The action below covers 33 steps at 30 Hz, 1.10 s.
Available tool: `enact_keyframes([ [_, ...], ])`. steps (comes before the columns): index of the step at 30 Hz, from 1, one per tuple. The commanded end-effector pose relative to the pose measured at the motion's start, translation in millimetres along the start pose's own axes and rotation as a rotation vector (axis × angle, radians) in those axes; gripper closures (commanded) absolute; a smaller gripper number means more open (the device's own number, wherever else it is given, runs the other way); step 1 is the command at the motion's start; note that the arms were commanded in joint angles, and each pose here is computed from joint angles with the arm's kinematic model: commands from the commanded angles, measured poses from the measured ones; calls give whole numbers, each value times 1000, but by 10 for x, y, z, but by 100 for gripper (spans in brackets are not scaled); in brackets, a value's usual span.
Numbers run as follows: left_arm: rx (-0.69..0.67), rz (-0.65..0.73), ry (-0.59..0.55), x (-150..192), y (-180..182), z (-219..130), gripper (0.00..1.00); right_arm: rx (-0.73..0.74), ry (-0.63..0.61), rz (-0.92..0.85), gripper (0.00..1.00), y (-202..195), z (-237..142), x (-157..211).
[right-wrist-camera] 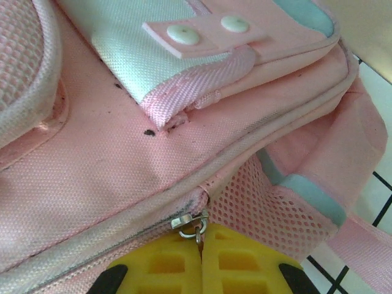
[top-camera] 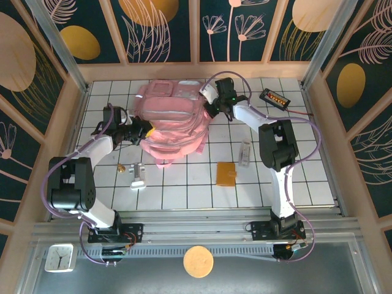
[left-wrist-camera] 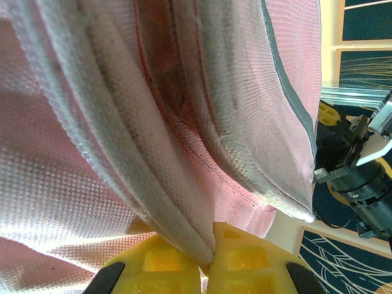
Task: Pack the student bag
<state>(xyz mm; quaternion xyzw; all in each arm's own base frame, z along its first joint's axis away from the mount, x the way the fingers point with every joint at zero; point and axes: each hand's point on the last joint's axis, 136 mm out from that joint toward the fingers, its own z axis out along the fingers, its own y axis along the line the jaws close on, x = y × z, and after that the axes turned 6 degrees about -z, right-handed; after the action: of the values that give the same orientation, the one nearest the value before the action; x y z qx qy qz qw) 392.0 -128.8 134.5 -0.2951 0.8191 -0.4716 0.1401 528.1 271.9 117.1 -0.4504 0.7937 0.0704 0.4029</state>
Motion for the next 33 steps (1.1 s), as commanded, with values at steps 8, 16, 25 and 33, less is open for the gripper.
enact_keyframes([
  [8, 80, -18, 10, -45, -133, -100, 70, 32, -115, 139, 65, -429, -621, -280],
  [16, 96, 22, -13, 134, -181, -302, 46, 124, -330, 568, 1, -583, -1568, -659],
  [25, -286, 733, -199, 47, -677, -737, 19, -511, -292, 1123, 1, 45, -1483, -917],
  [33, -383, 1624, 18, 462, -763, -19, 24, -487, -190, 1123, 2, 197, -1403, -797],
])
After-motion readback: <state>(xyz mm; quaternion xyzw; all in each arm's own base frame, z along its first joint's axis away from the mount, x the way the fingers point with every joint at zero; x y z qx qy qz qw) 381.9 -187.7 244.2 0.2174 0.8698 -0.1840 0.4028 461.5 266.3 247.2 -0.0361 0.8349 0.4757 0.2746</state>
